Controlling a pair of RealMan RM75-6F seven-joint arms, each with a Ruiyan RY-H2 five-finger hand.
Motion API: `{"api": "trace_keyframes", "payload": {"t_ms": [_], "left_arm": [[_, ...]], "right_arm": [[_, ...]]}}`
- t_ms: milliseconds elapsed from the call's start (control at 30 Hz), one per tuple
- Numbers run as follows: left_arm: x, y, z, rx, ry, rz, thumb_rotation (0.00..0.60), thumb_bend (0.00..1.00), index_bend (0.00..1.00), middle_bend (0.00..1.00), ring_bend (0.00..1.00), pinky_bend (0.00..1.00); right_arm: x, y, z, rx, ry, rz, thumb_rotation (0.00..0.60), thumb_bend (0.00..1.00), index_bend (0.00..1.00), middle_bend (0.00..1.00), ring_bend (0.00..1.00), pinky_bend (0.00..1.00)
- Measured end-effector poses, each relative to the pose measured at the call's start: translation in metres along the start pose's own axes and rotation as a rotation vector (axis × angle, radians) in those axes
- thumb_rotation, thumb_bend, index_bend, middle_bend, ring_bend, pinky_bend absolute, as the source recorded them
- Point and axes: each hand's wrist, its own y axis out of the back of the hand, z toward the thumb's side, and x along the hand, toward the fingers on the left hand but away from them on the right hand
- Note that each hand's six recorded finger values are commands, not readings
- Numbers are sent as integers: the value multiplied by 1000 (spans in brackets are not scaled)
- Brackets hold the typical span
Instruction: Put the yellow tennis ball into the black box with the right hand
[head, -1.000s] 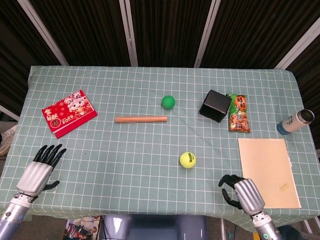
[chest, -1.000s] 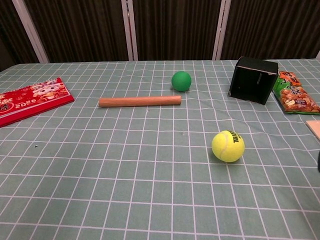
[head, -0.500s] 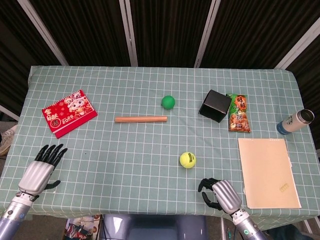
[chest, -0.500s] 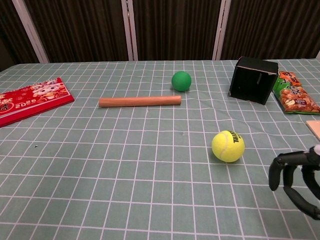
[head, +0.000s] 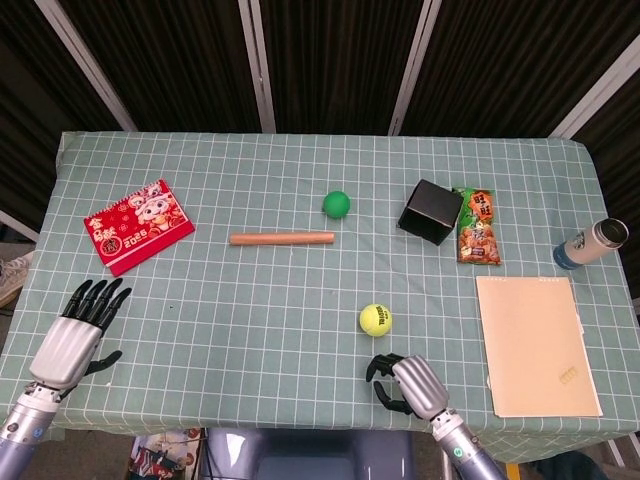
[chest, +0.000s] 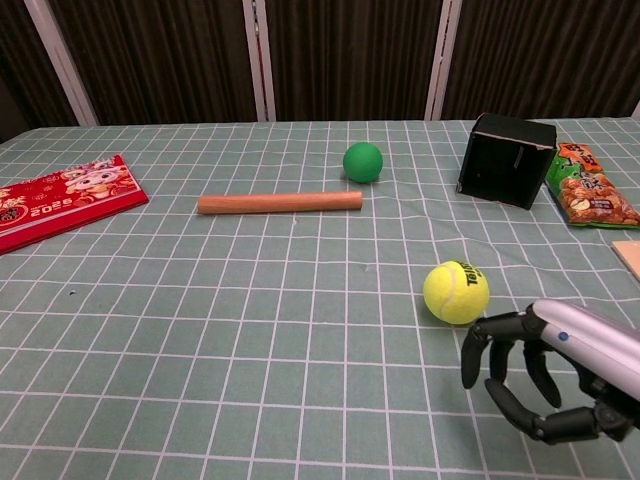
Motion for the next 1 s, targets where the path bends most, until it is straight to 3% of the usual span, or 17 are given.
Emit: {"api": "trace_keyframes", "payload": {"t_ms": [500, 1000], "left_arm": [[4, -5, -6, -2, 26, -34, 600, 68, 0, 0, 0, 0], [9, -10, -12, 2, 49, -53, 600, 69, 0, 0, 0, 0]], "right_arm": [[-47, -18, 10, -61, -11, 11, 600, 606, 499, 474, 484, 694], [-81, -13, -3, -103, -48, -18, 600, 606, 483, 470, 474, 694]]}}
